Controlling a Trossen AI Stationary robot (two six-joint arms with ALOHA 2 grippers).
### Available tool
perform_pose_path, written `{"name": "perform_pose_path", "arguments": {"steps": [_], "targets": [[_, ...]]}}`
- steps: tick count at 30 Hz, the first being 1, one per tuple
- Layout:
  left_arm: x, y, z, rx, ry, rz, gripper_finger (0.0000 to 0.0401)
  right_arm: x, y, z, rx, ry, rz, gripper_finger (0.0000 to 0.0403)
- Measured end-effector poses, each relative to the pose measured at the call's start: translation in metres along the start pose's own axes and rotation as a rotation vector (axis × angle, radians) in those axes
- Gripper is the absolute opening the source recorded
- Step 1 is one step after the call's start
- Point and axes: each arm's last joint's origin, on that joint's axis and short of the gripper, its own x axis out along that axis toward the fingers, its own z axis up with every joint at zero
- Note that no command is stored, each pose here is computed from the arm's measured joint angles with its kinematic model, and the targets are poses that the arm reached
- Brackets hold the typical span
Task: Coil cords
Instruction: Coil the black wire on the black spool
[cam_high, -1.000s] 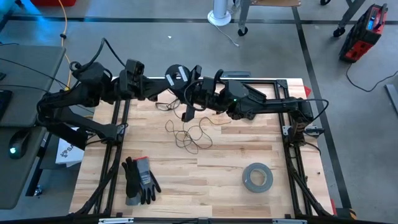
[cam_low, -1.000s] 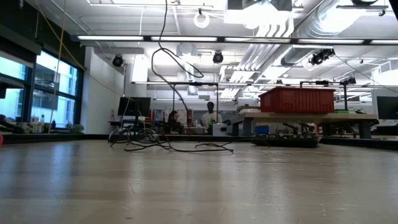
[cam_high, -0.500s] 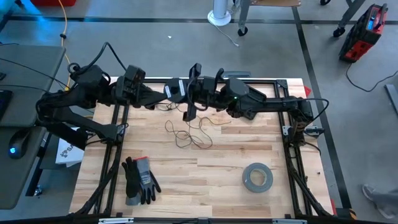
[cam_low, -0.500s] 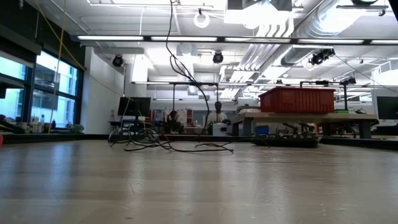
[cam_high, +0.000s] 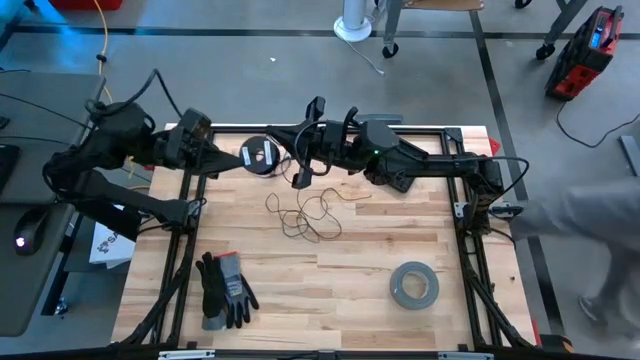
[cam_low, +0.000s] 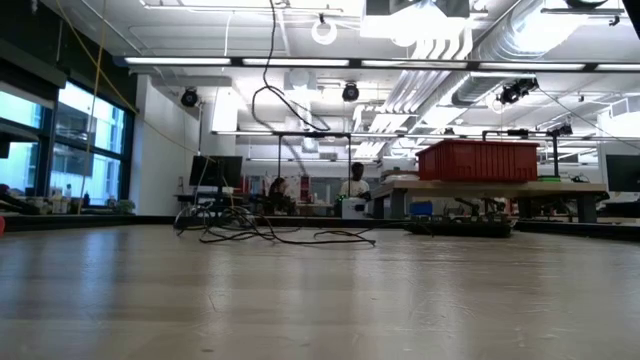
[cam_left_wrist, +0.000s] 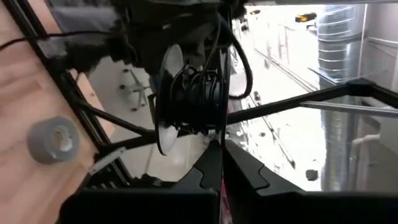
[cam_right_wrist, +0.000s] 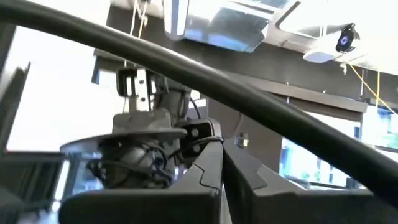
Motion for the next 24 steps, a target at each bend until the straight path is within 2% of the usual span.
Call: {"name": "perform_pose_path", "arguments": {"steps": [5,10,16,24], "targets": [[-0.012,0.002,0.0,0.017,-0.004,0.036,0.0,0.0,-0.004,-0.008,-0.069,0.074,0.007,0.0008],[-0.015,0.007,-0.001,0.087,-0.022,0.102,0.0,-0.002,-0.008,-0.016,-0.069,0.161,0.011,0.0052],[-0.017,0.016,-0.001,0.301,-0.043,0.217,0.0,-0.007,-0.01,-0.011,-0.081,0.274,-0.005,0.0087],[-0.019,0.027,-0.002,0.726,-0.009,0.376,0.0,-0.021,-0.021,0.001,-0.085,0.438,-0.003,0.0089]]}}
